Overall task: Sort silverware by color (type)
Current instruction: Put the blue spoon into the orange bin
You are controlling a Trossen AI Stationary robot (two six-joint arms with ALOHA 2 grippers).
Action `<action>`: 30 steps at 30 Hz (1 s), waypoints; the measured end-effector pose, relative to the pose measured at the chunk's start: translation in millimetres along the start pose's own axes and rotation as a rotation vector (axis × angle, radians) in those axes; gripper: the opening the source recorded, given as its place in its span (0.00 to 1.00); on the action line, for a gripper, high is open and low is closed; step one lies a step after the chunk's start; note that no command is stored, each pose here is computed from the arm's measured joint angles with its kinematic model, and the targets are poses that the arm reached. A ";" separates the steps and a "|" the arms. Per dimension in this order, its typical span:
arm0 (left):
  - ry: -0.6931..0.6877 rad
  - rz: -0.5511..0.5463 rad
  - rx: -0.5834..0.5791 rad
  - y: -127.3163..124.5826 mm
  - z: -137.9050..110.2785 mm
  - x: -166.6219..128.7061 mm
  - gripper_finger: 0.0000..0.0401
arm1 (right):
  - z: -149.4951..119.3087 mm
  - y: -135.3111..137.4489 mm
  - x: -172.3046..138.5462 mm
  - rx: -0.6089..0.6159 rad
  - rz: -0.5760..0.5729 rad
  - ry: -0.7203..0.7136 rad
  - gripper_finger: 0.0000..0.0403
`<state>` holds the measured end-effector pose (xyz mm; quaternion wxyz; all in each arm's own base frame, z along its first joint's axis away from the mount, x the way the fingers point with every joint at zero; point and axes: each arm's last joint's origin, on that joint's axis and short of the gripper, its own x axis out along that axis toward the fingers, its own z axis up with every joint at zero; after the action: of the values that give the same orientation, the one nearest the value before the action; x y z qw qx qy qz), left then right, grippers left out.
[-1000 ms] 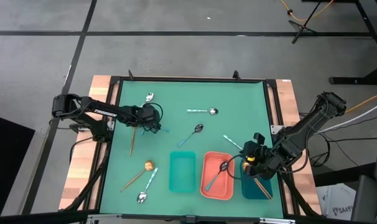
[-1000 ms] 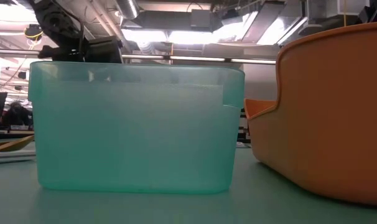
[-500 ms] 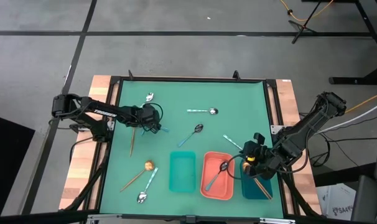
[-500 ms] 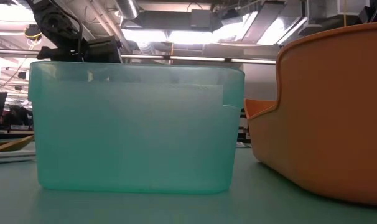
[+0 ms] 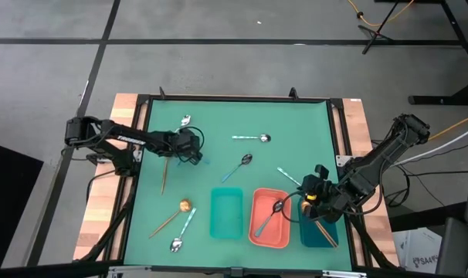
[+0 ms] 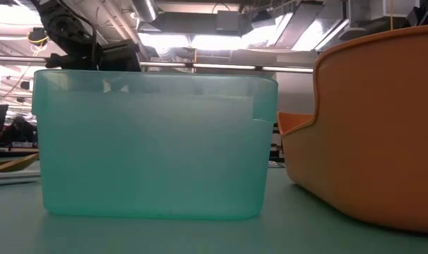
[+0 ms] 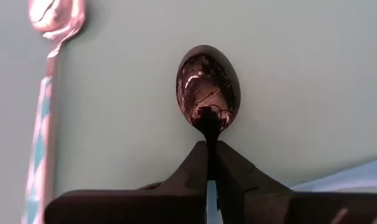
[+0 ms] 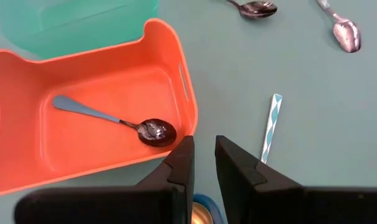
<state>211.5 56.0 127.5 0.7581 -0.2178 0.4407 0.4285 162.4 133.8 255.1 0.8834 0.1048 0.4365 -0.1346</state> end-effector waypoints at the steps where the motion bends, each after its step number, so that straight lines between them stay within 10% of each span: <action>1: -0.004 -0.014 -0.005 -1.9 2.5 -1.2 0.02 | 0.1 0.0 0.0 0.000 -0.001 -0.002 0.14; 18: -0.130 -0.560 -0.102 -51.8 66.7 -42.2 0.02 | 8.1 5.6 -0.6 -0.191 -0.016 -0.151 0.14; 30: -0.278 -0.993 -0.177 -84.9 76.7 -78.1 0.02 | 31.8 25.2 -9.0 -0.680 -0.105 -0.470 0.14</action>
<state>300.8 28.9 229.8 0.9001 -0.4047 0.1415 0.0779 189.0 149.2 283.0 0.9353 -0.2490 0.2471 -0.0476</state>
